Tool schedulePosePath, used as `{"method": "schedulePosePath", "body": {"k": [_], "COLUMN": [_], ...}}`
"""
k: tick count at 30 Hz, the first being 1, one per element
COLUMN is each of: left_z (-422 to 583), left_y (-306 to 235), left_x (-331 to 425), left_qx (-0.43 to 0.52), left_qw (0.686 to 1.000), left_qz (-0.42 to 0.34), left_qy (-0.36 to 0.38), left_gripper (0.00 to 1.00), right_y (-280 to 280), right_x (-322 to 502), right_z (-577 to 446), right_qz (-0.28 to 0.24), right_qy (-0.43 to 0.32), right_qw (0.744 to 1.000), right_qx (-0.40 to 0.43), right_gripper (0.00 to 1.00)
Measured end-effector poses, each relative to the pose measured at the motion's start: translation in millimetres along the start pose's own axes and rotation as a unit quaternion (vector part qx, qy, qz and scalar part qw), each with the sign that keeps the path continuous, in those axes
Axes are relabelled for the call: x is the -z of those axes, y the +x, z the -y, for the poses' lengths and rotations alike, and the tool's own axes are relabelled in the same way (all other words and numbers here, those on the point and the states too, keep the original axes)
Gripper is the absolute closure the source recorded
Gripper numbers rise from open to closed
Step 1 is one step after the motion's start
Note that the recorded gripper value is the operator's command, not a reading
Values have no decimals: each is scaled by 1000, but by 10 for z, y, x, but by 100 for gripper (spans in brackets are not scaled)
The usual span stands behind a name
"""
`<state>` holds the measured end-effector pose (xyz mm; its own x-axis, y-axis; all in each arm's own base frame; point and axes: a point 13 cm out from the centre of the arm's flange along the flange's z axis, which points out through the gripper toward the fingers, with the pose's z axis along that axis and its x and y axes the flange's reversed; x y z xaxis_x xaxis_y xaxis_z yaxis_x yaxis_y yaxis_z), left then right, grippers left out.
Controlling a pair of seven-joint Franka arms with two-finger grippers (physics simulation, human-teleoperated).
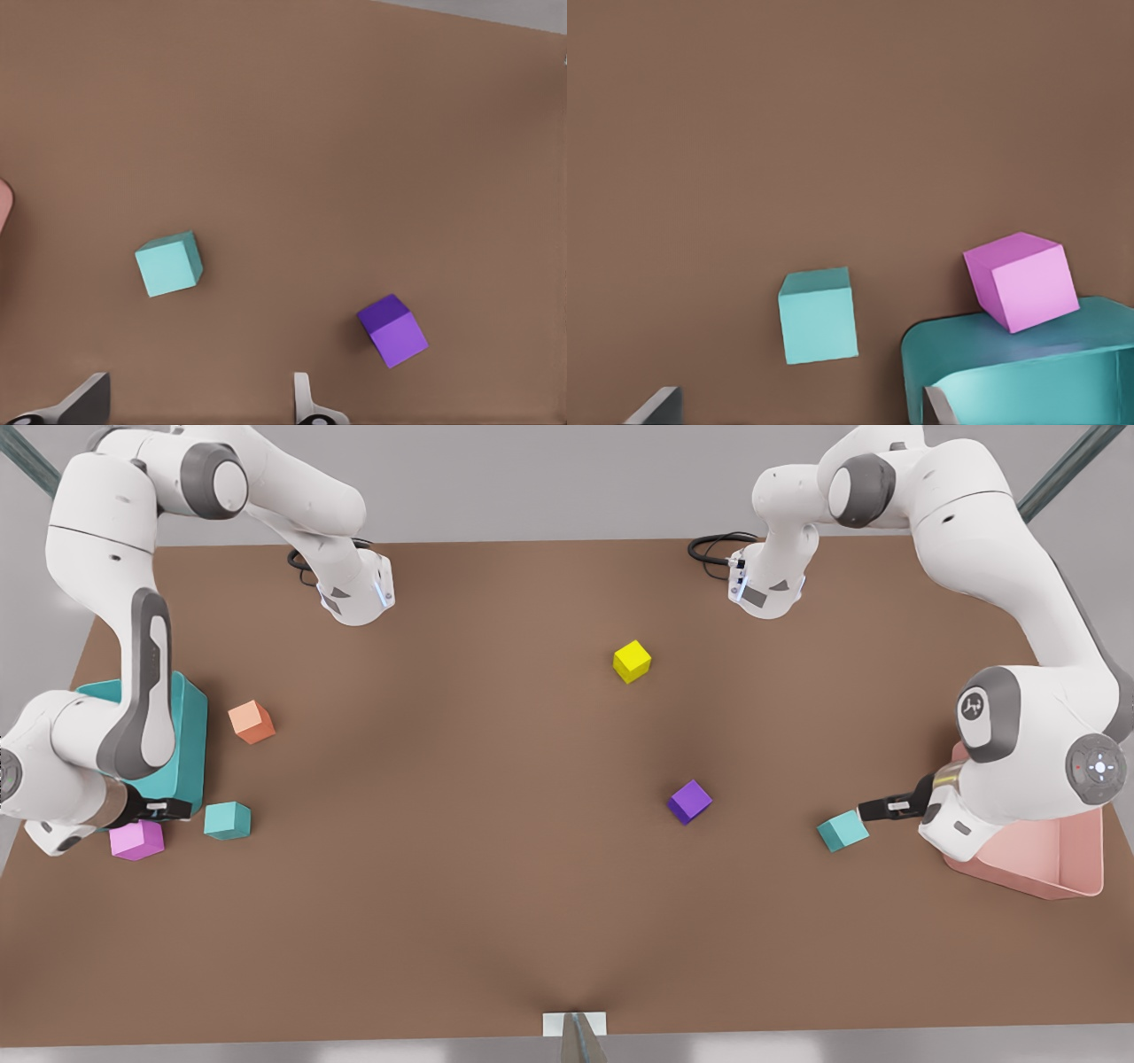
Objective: Stack the two blue cubes on top of each other
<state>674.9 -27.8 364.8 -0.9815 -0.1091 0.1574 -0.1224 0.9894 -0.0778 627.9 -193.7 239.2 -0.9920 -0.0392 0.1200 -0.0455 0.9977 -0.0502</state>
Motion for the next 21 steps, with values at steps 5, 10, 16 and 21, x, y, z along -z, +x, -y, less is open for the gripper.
{"method": "schedulePosePath", "body": {"k": [5, 10, 16, 21], "left_z": [77, 55, 72, 75], "left_y": [24, 25, 28, 28], "left_x": [-11, -11, -13, -14], "left_qx": [-5, -3, -4, -4], "left_qw": [1000, 1000, 1000, 1000], "left_qz": [-3, -4, -4, -4], "left_qy": [0, 1, 1, 1], "left_gripper": [0, 0, 0, 0], "right_y": [-45, 110, 233, 265], "right_x": [-566, -984, -1096, -1240], "right_z": [-24, -16, -21, 11], "right_qz": [-23, -36, -24, -18], "right_qy": [-10, -18, -17, -17], "right_qw": [999, 999, 999, 999], "right_qx": [19, 28, 36, 40], "right_gripper": [0, 0, 0, 0]}}
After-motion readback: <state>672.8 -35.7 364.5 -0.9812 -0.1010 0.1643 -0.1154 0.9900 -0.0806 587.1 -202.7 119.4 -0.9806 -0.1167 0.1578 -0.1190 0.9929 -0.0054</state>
